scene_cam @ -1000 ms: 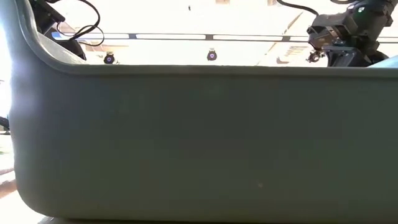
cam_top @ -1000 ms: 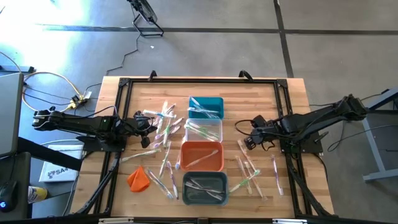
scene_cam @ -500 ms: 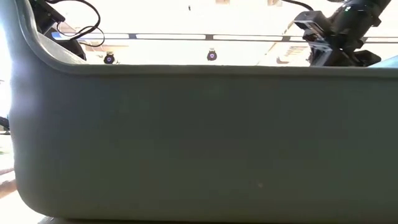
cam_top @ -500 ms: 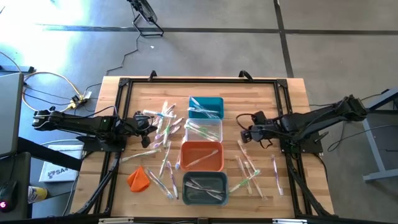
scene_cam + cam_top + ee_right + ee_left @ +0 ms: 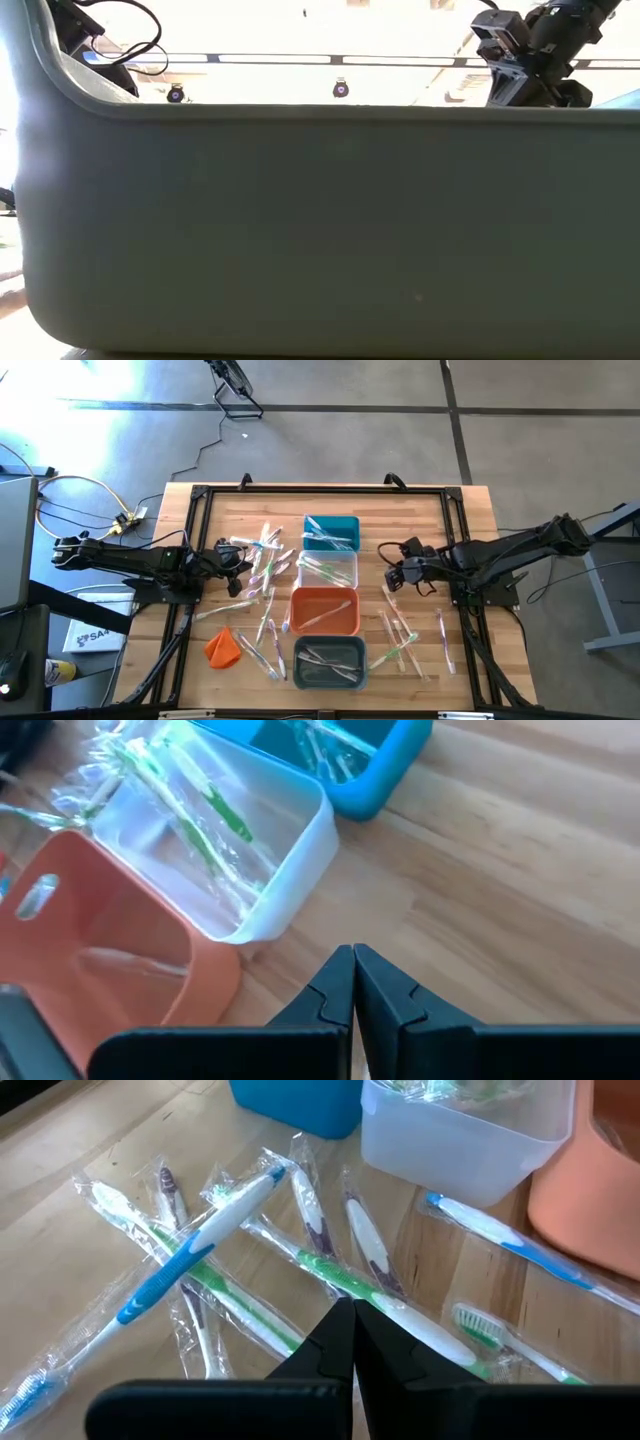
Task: Pick & Place Toothbrushes
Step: Put the orange toothbrush into the orange bin
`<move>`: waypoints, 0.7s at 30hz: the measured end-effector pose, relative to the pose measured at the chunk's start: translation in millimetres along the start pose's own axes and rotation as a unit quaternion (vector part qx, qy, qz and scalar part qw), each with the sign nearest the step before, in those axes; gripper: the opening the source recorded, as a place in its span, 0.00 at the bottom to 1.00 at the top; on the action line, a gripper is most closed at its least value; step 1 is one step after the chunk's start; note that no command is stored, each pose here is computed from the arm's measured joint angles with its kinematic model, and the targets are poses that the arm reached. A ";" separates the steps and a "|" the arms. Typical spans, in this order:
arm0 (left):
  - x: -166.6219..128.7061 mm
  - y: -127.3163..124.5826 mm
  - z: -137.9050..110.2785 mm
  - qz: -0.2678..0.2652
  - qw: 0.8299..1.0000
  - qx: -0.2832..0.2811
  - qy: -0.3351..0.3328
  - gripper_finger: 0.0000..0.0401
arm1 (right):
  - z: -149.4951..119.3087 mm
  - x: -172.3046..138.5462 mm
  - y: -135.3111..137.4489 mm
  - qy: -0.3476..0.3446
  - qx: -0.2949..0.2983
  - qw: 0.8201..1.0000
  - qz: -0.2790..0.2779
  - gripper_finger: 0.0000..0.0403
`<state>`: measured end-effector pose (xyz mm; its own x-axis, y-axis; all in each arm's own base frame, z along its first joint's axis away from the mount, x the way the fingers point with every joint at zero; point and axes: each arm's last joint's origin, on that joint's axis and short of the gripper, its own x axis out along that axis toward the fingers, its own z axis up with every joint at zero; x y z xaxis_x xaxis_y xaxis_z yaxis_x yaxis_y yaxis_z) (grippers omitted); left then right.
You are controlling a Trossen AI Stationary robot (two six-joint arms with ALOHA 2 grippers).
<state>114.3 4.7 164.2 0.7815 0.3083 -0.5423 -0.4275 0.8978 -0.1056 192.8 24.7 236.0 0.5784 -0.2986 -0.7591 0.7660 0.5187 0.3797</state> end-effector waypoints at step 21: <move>0.0 0.1 -0.4 0.001 1.000 -0.003 0.002 0.00 | -25.6 32.8 10.4 0.207 -0.001 0.976 -0.065 0.00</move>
<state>114.1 4.7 163.9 0.7791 0.3089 -0.5456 -0.4313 0.8956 -0.1089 212.6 40.8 201.4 0.3136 -0.0114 -0.9495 0.8245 0.4993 0.2663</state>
